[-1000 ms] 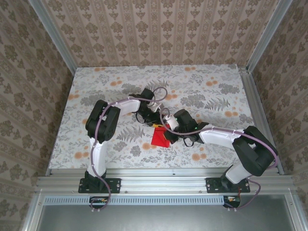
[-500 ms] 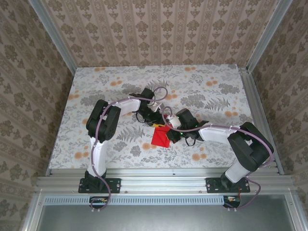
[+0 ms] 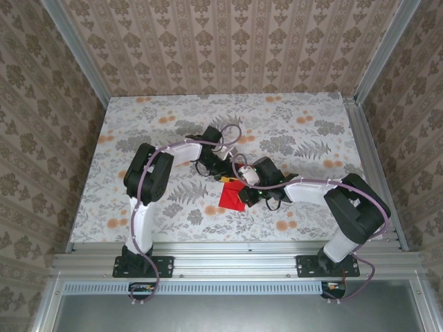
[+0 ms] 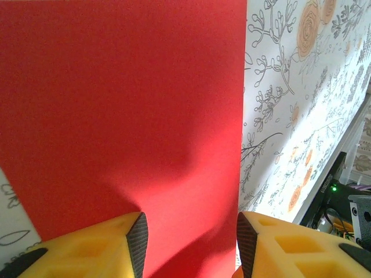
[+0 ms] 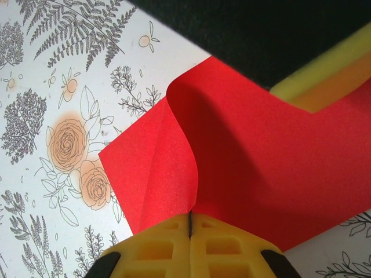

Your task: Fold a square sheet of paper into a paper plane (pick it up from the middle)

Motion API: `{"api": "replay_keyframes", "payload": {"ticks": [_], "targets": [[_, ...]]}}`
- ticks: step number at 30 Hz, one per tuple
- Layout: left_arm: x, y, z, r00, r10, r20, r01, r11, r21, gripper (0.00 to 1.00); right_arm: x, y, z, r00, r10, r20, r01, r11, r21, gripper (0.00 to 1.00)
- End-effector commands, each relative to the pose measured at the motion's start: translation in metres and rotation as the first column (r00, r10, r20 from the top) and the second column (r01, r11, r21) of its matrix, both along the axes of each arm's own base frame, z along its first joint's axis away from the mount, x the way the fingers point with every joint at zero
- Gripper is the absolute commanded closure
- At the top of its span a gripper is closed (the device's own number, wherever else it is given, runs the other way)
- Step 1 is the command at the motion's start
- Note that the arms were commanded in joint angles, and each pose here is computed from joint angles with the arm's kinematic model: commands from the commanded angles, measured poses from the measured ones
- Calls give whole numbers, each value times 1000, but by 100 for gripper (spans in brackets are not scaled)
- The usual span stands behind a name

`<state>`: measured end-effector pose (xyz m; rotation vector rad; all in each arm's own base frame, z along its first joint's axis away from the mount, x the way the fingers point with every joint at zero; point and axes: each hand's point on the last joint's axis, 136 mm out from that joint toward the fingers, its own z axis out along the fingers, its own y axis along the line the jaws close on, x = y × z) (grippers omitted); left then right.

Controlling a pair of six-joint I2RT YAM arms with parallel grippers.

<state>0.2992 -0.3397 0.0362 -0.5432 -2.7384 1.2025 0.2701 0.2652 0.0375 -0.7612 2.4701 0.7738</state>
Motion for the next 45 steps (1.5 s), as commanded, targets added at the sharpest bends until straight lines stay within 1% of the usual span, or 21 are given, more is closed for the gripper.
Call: {"api": "replay_keyframes", "payload": {"ticks": [1,9,14,18,23,35,45], "targets": [[-1,9,14,1000,8,30,-7,1000,-9,52,-2,3,-1,1000,7,-21,-7,1000,27,100],[-7,19,35,997,31,65,-28,999,-39,51,-4,2,-5,999,9,-32,-8,1000,22,100],[-24,19,36,999,19,46,-16,997,-69,52,-5,2,-8,999,10,-36,-9,1000,16,100],[-34,24,34,999,22,32,-20,997,-74,54,-6,0,-9,999,10,-40,-9,1000,11,100],[-47,18,27,1000,-2,3,2,996,-87,55,-6,0,-10,999,9,-42,-9,1000,7,100],[-49,18,11,1000,-7,-26,5,997,-74,56,-6,-1,-11,999,7,-45,-7,1000,5,100],[-44,19,39,999,17,30,-13,994,-110,55,-8,-1,-18,998,10,-64,-10,1000,-5,100]]}}
